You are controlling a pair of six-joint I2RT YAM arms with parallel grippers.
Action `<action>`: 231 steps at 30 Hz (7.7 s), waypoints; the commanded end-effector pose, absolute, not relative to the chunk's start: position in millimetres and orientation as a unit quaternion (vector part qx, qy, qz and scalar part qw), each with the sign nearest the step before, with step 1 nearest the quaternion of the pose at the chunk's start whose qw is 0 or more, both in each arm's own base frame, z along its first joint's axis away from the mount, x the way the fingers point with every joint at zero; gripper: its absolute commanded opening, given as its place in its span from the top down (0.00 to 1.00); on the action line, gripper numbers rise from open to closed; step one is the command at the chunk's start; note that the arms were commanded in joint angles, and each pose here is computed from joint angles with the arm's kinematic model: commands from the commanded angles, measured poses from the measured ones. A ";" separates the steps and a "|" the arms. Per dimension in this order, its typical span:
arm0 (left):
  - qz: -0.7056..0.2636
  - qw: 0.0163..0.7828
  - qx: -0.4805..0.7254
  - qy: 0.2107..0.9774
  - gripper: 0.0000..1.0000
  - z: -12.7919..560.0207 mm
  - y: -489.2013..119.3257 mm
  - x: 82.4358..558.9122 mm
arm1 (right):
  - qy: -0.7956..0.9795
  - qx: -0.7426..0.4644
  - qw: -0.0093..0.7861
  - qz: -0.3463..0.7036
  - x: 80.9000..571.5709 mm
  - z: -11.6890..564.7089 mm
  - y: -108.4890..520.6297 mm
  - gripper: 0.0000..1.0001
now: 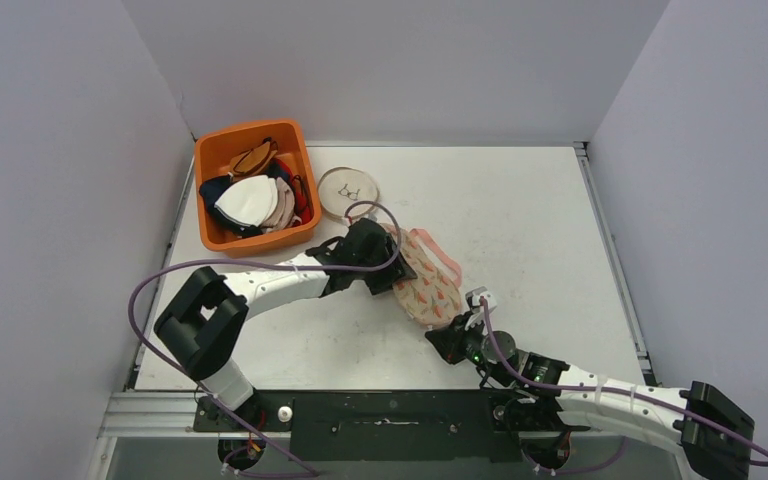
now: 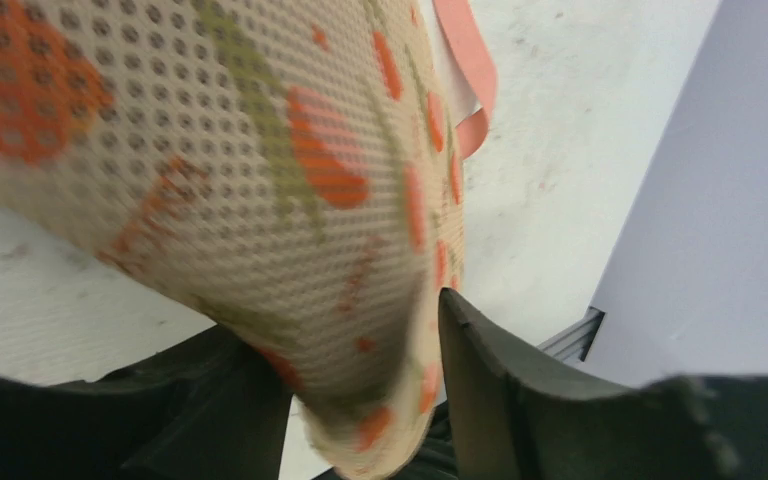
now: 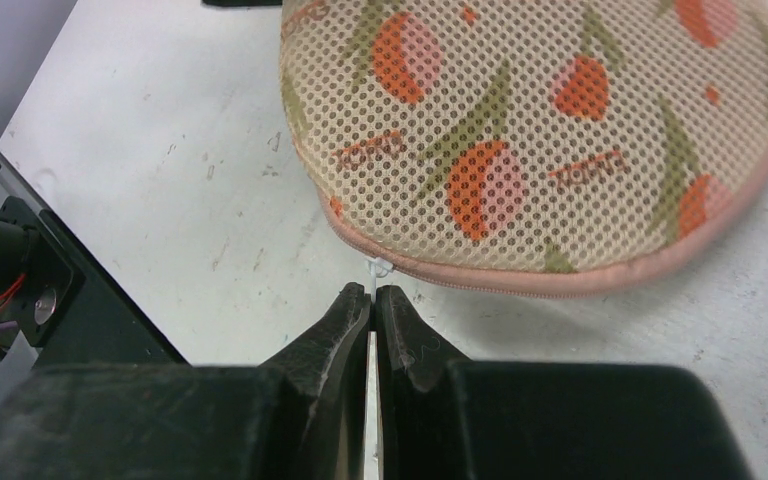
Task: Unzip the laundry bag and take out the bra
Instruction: Unzip the laundry bag at the center of the board.
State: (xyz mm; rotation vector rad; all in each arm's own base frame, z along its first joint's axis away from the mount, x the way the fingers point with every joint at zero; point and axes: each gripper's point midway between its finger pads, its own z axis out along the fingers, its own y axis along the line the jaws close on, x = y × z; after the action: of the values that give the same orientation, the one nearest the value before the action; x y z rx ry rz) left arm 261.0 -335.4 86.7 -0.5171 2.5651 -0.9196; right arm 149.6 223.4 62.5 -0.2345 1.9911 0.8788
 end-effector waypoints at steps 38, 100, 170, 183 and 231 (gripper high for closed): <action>-0.536 0.173 -0.247 0.788 0.53 100.0 -337.0 207.5 | 0.761 -0.168 0.457 0.429 147.6 109.5 285.6 0.95; -0.404 0.191 -0.158 0.881 0.04 86.3 -283.1 214.1 | 0.798 -0.117 0.474 0.352 161.6 98.0 247.7 0.95; -0.450 0.181 -0.203 0.851 1.00 65.5 -292.6 222.9 | 0.829 -0.100 0.478 0.272 168.1 62.7 231.2 0.95; -0.440 0.180 -0.147 0.867 0.67 75.9 -324.0 263.2 | 0.818 -0.130 0.462 0.318 157.7 74.5 252.8 0.95; -0.395 0.198 -0.242 0.864 1.00 62.9 -279.0 229.6 | 0.821 -0.184 0.437 0.318 156.0 83.8 278.7 0.95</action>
State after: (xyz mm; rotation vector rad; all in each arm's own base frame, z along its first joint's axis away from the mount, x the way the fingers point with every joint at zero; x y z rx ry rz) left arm 208.7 -284.6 54.5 -0.6826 2.4884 -1.1507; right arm 151.7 285.9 75.1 -0.4980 2.0748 0.8046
